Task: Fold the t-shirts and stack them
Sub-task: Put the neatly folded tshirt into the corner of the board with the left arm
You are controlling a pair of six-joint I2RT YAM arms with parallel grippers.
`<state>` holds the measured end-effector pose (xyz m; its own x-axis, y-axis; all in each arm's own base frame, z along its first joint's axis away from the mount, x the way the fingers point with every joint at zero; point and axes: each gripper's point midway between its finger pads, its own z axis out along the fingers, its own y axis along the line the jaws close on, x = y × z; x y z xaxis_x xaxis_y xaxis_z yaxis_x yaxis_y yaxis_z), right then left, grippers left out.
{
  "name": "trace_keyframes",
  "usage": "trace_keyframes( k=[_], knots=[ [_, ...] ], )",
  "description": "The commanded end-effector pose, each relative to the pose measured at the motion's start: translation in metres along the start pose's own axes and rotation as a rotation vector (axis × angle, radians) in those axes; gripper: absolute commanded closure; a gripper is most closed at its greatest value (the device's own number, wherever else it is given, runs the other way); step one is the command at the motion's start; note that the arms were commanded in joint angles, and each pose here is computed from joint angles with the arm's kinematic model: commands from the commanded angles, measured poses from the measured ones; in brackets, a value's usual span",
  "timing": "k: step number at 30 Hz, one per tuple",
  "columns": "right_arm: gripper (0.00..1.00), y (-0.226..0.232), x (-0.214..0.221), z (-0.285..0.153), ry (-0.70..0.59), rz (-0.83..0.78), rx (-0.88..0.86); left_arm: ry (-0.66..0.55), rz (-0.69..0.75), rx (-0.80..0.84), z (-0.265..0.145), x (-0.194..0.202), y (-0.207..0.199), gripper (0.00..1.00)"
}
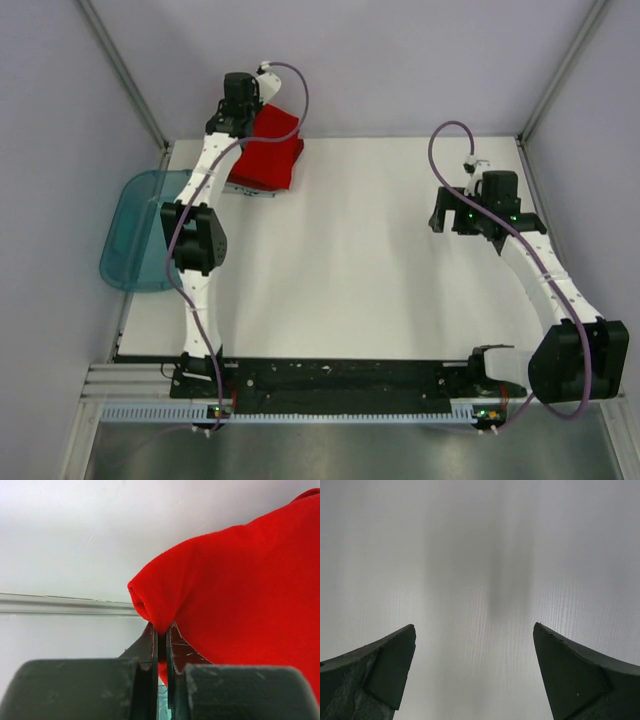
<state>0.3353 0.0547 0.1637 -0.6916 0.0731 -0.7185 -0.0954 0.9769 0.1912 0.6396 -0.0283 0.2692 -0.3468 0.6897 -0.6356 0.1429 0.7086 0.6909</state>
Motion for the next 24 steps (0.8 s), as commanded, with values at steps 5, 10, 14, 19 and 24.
trace_keyframes(
  k=[5, 10, 14, 19, 24],
  knots=[
    [0.01, -0.003, -0.015, -0.005, -0.047, -0.019, 0.014, -0.104, -0.038, -0.156, -0.012, -0.023, 0.068, 1.0],
    [0.01, -0.004, -0.013, -0.004, -0.043, -0.023, 0.021, -0.092, -0.027, -0.175, 0.012, -0.012, 0.065, 1.0],
    [0.01, -0.005, -0.013, -0.004, -0.042, -0.027, 0.026, -0.093, -0.001, -0.167, 0.031, -0.004, 0.052, 1.0],
    [0.01, -0.006, -0.01, -0.002, -0.033, -0.027, 0.028, -0.063, 0.006, -0.283, 0.05, 0.007, 0.058, 0.04],
    [0.01, -0.004, -0.008, 0.0, -0.026, -0.026, 0.016, -0.083, -0.09, -0.212, 0.03, -0.012, 0.048, 0.01]
  ],
)
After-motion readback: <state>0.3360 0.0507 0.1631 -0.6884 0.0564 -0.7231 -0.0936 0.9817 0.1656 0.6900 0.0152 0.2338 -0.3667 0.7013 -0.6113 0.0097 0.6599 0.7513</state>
